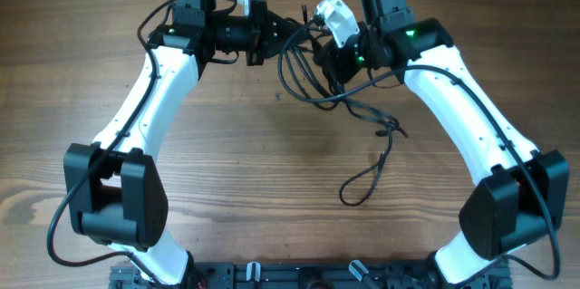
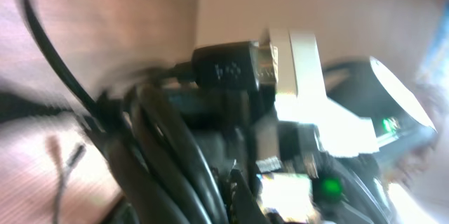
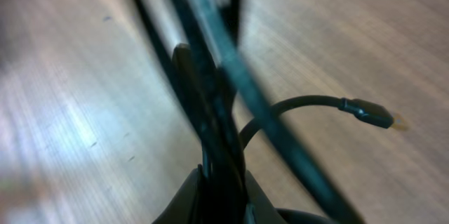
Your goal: Untangle cables
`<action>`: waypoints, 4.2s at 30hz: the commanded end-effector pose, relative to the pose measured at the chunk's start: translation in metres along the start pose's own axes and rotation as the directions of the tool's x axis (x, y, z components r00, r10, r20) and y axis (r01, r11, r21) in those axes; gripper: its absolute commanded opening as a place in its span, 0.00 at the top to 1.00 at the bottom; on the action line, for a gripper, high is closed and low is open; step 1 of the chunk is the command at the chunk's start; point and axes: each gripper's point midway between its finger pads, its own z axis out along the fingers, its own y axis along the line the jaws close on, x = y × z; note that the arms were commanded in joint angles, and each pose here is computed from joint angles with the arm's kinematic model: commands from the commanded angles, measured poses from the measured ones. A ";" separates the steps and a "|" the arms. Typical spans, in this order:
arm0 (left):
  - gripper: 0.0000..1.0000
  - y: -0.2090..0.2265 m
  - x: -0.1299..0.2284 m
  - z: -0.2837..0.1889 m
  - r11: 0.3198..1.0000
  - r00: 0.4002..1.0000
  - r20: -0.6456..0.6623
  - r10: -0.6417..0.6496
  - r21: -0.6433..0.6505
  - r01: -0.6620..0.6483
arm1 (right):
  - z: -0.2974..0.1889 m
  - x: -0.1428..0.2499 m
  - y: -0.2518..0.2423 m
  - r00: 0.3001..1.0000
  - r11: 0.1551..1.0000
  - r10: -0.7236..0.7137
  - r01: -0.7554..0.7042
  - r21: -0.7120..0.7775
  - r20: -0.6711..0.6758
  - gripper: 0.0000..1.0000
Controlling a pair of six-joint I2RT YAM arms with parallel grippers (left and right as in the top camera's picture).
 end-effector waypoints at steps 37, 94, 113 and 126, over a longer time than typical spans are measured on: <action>0.96 0.031 0.010 -0.016 0.960 0.968 -0.010 0.252 -0.126 -0.251 | -0.092 -0.013 -0.019 0.840 0.851 0.523 -0.503 -0.153 0.145 0.60; 0.96 -0.003 0.011 -0.014 0.997 0.997 -0.038 -0.072 0.017 0.073 | 0.038 -0.002 -0.005 0.957 0.938 0.290 -0.283 -0.201 0.005 0.63; 0.96 -0.005 0.013 -0.015 0.997 0.996 -0.052 -0.072 0.028 0.074 | 0.047 -0.038 0.007 0.960 0.948 0.254 -0.222 -0.228 0.121 0.83; 0.96 -0.005 0.014 -0.014 0.997 0.996 -0.053 -0.072 0.029 0.074 | 0.065 -0.002 0.013 0.965 0.946 0.260 -0.251 -0.203 0.020 0.64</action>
